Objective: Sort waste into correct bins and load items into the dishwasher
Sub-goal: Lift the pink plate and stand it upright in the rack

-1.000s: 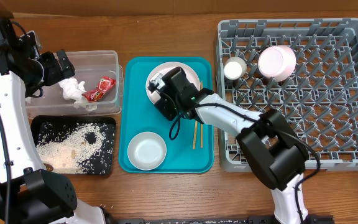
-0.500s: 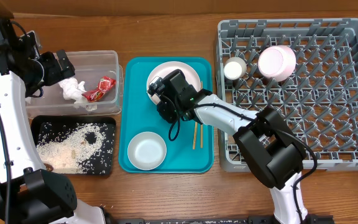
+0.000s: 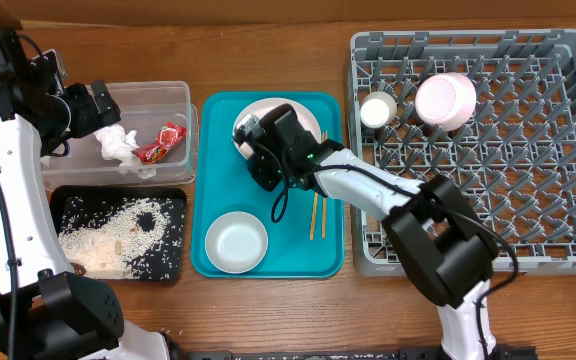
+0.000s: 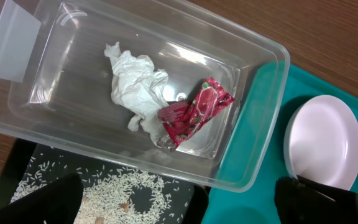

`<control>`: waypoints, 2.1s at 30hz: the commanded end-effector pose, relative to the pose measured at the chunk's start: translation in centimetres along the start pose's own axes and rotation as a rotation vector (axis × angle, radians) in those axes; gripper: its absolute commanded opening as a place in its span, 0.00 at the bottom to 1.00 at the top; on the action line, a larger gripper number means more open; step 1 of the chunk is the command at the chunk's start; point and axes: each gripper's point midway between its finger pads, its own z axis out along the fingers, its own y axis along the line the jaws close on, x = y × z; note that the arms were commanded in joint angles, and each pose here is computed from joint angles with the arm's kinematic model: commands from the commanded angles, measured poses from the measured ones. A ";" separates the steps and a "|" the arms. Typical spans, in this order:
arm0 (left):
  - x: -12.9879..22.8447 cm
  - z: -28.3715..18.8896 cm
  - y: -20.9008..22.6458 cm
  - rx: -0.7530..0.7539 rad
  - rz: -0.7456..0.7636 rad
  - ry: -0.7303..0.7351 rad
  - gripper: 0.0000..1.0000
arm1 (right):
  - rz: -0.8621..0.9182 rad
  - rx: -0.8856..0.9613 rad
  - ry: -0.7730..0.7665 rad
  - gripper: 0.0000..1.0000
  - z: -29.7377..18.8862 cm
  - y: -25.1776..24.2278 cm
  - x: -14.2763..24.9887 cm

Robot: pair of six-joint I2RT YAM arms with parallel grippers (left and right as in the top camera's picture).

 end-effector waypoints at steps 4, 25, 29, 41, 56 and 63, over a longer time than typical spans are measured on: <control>-0.7 -1.3 -0.5 0.014 0.001 -0.040 1.00 | 0.065 -0.095 -0.274 0.04 -10.5 3.7 -10.4; -0.7 -1.3 -0.5 0.014 0.001 -0.040 1.00 | 0.727 -0.189 -0.327 0.04 -31.5 -4.8 -6.3; -0.7 -1.3 -0.5 0.014 0.001 -0.040 1.00 | 0.843 -0.236 -0.334 0.04 -32.3 -6.9 -4.6; -0.7 -1.3 -0.5 0.014 0.001 -0.040 1.00 | 1.011 -0.188 -0.296 0.04 -31.6 -10.3 -0.7; -0.7 -1.3 -0.5 0.014 0.001 -0.040 1.00 | 1.151 -0.030 -0.246 0.04 -29.4 -12.6 3.2; -0.7 -1.3 -0.5 0.014 0.001 -0.040 1.00 | 1.190 0.019 -0.250 0.04 -29.3 -13.7 4.3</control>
